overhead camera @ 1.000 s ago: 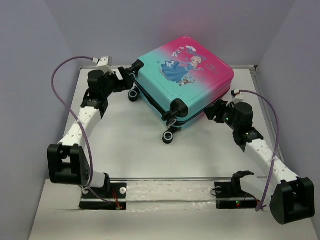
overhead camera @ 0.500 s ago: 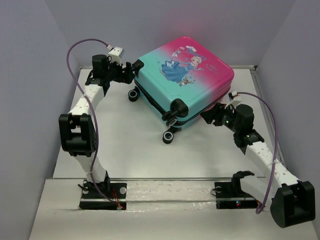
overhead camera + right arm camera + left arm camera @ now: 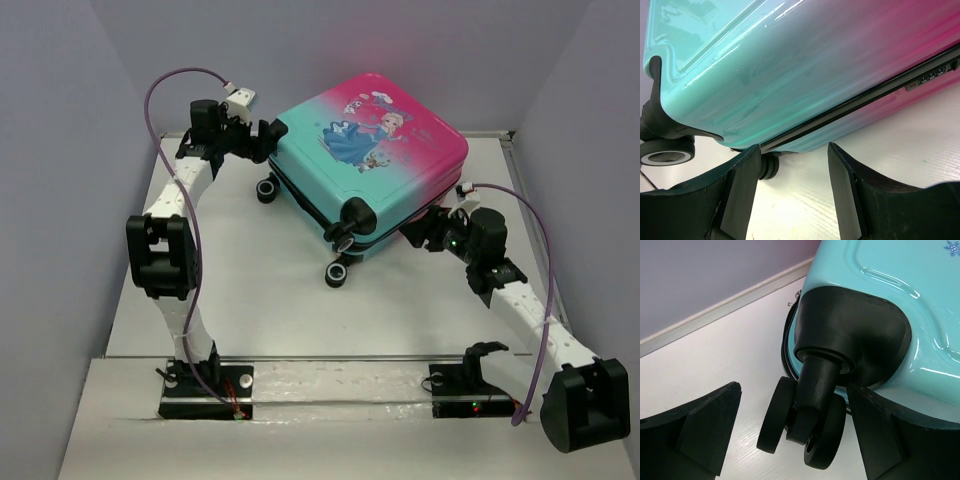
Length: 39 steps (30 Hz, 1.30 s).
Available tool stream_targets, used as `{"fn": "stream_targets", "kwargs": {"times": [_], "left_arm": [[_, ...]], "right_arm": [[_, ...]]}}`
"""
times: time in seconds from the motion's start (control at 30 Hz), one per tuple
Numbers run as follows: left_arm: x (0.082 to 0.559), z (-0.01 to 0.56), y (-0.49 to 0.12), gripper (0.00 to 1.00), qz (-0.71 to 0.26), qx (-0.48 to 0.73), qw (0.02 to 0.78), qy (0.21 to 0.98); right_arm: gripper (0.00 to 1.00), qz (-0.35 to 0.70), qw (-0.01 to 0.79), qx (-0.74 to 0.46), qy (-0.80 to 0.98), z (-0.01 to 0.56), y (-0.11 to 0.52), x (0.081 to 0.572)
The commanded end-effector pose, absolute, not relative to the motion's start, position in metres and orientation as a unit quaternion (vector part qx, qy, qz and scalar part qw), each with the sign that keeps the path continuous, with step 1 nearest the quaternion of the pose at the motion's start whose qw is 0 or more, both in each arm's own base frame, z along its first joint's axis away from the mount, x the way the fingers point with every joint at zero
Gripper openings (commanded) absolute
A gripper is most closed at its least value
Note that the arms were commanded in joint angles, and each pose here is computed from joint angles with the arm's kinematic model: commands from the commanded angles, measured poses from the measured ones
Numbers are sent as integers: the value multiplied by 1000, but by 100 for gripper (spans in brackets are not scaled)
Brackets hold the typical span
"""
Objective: Pack the luggage
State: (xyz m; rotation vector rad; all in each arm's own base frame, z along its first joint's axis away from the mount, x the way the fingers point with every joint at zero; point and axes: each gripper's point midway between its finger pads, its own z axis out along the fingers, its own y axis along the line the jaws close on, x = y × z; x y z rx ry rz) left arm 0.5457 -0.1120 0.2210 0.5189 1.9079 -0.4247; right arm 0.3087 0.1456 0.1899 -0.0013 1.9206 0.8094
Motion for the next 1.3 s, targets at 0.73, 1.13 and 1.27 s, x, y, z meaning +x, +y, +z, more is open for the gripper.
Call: {"fn": "stream_targets", "kwargs": {"times": [0.73, 1.13, 1.27], "left_arm": [[477, 193, -115, 6, -227, 92, 522, 817], [355, 238, -167, 6, -256, 79, 526, 807], [331, 265, -174, 6, -294, 77, 542, 783]], "right_arm": [[58, 273, 517, 91, 806, 193, 109, 380], [57, 379, 482, -12, 790, 224, 161, 429], [57, 404, 463, -20, 789, 237, 173, 455]]}}
